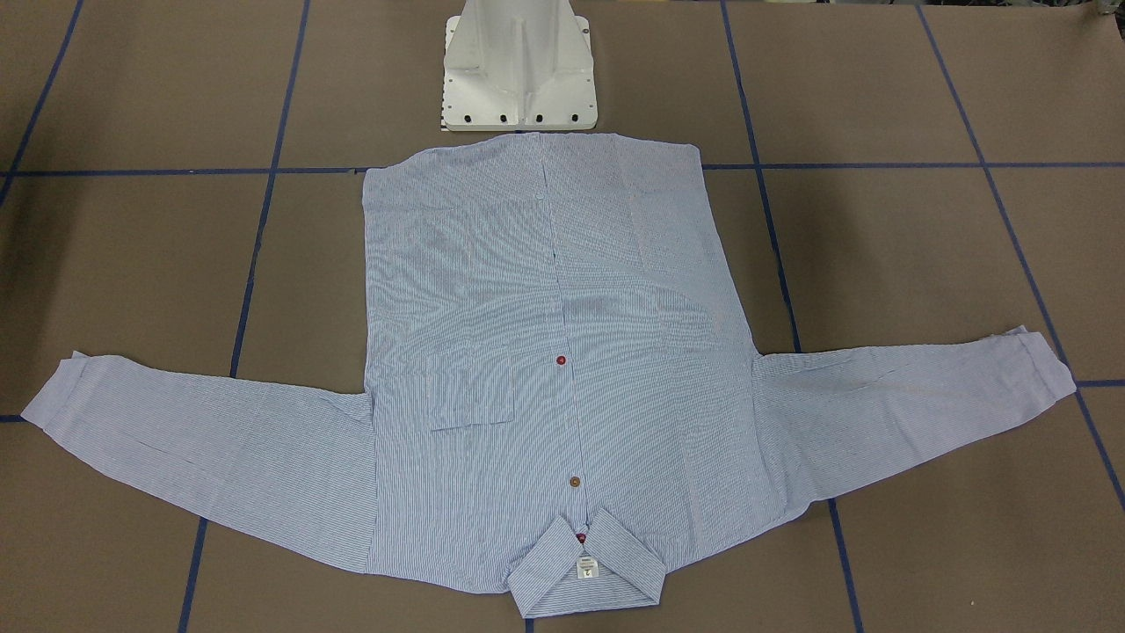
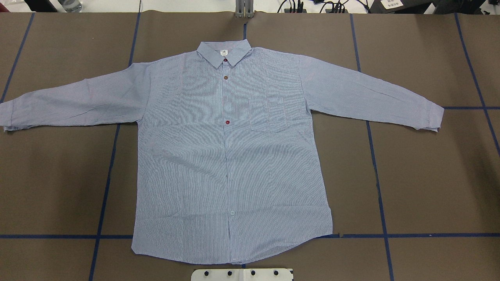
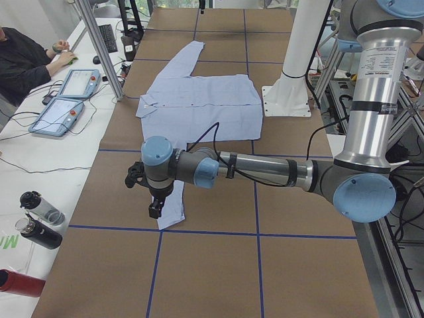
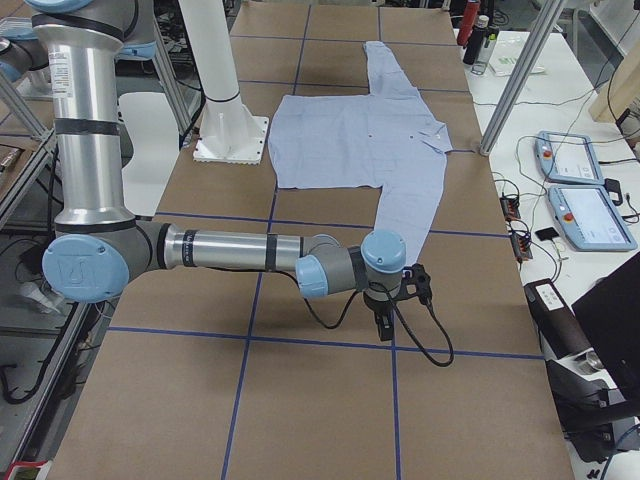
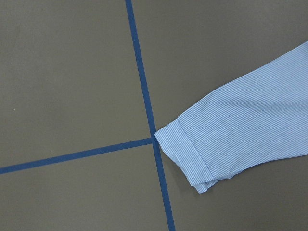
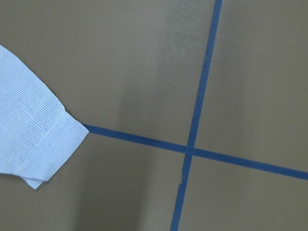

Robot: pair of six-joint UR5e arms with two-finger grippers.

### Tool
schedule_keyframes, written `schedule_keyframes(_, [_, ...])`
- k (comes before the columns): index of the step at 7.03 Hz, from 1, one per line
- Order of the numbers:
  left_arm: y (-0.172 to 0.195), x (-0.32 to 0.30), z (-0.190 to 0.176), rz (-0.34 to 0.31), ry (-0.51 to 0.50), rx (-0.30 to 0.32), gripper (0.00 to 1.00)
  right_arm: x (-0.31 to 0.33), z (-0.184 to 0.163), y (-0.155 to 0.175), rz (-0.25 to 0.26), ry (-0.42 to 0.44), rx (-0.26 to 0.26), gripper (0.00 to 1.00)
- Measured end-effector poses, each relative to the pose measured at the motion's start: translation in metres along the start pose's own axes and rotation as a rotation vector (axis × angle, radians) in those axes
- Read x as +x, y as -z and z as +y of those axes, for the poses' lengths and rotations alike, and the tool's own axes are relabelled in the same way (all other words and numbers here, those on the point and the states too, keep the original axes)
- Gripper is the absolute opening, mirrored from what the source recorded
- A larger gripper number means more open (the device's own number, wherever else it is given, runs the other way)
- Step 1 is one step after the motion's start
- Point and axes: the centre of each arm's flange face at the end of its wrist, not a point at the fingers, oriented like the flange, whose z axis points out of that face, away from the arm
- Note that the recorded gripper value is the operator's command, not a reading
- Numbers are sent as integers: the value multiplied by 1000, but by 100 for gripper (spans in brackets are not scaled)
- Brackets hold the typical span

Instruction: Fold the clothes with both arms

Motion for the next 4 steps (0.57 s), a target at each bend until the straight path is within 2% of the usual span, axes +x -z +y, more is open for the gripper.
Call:
schedule_keyframes(1, [6,7,-14,2,-24,24,99,-6,-3,-14,-29,-24,26,100])
schedule_keyframes(2, [10,11,-21,3,-40,39,99,-24,-7,-27,-60,-84,44,100])
schedule_keyframes(4, [14,16,-37,4,-61,59,99,-75,-8,-61,-116,-132,55,98])
